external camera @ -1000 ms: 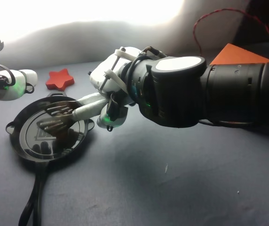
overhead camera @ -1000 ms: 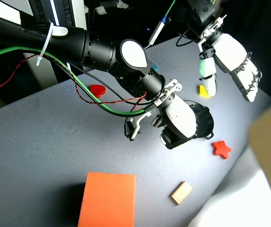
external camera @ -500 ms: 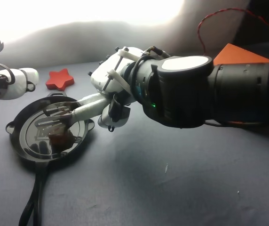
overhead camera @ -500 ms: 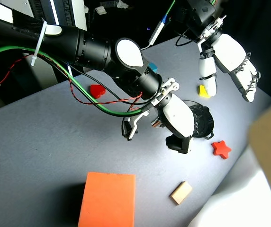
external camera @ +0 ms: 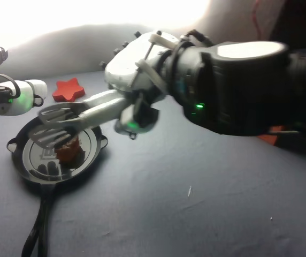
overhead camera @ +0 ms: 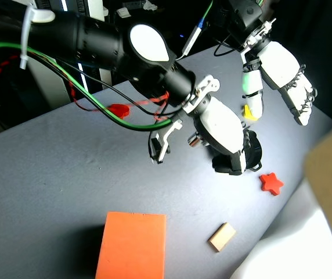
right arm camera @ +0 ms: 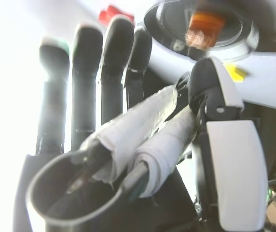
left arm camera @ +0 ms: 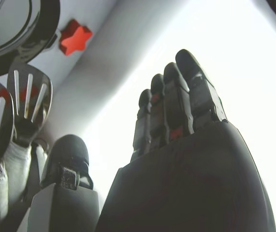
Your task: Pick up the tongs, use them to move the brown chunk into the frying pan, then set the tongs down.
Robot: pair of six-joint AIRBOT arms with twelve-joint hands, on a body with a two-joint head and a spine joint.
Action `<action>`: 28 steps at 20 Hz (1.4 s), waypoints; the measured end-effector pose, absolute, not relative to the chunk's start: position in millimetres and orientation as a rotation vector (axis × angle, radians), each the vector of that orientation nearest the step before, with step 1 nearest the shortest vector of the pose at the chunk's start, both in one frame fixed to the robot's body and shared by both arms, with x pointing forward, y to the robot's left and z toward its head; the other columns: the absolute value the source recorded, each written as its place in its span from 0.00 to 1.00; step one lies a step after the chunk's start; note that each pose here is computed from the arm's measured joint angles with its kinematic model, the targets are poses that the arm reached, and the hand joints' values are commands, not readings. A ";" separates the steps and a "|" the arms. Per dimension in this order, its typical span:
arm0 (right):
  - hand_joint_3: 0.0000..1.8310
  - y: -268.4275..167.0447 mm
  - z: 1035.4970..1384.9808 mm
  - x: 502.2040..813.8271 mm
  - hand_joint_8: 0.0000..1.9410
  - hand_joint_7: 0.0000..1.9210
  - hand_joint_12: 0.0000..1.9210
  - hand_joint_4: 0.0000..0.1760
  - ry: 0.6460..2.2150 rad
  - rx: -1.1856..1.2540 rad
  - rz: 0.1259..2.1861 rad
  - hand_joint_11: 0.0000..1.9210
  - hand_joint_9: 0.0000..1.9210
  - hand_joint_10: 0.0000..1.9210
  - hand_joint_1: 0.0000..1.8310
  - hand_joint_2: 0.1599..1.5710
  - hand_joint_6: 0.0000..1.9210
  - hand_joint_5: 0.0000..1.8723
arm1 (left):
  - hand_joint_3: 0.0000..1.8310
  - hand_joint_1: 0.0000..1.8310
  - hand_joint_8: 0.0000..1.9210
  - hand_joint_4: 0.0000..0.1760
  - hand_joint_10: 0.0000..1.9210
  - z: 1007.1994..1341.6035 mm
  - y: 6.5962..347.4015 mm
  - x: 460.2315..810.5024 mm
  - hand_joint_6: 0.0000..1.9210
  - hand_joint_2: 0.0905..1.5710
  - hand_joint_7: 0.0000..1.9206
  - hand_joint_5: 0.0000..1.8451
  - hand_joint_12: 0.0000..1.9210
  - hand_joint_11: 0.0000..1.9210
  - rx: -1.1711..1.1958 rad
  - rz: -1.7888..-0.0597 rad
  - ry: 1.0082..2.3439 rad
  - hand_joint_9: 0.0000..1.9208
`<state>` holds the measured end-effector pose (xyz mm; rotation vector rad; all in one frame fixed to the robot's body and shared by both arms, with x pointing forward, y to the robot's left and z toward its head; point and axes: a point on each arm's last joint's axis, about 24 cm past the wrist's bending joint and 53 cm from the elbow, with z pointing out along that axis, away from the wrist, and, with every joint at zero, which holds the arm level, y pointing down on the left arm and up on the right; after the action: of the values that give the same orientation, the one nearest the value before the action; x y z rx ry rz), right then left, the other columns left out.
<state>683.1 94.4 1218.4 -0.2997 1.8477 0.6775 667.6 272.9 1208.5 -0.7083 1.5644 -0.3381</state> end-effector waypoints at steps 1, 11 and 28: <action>0.00 86.9 1215.6 679.7 0.59 0.40 1.00 0.00 1.848 -0.318 0.655 0.29 0.36 0.78 0.26 0.85 0.53 0.32 | 0.00 0.07 0.00 0.00 0.00 1208.3 272.5 667.6 0.00 0.82 0.09 0.06 0.41 0.00 -0.708 -0.340 1.565 0.10; 0.00 50.1 1189.8 652.0 0.60 0.41 1.00 0.00 1.693 -0.504 0.563 0.30 0.36 0.80 0.27 0.85 0.53 0.33 | 0.00 0.12 0.00 0.00 0.00 1210.5 266.3 665.8 0.00 0.81 0.09 0.08 0.36 0.00 -0.695 -0.348 1.570 0.10; 0.00 36.9 1135.9 642.0 0.30 0.24 0.89 0.00 1.651 -0.617 0.470 0.01 0.15 0.50 0.12 0.79 0.41 0.13 | 0.00 0.09 0.00 0.00 0.00 1205.5 217.0 653.1 0.00 0.81 0.09 0.07 0.40 0.00 -0.607 -0.448 1.650 0.11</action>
<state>642.0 36.9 1135.9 -0.6170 1.6509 0.4703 653.1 217.0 1205.5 -0.6066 1.6498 -0.4482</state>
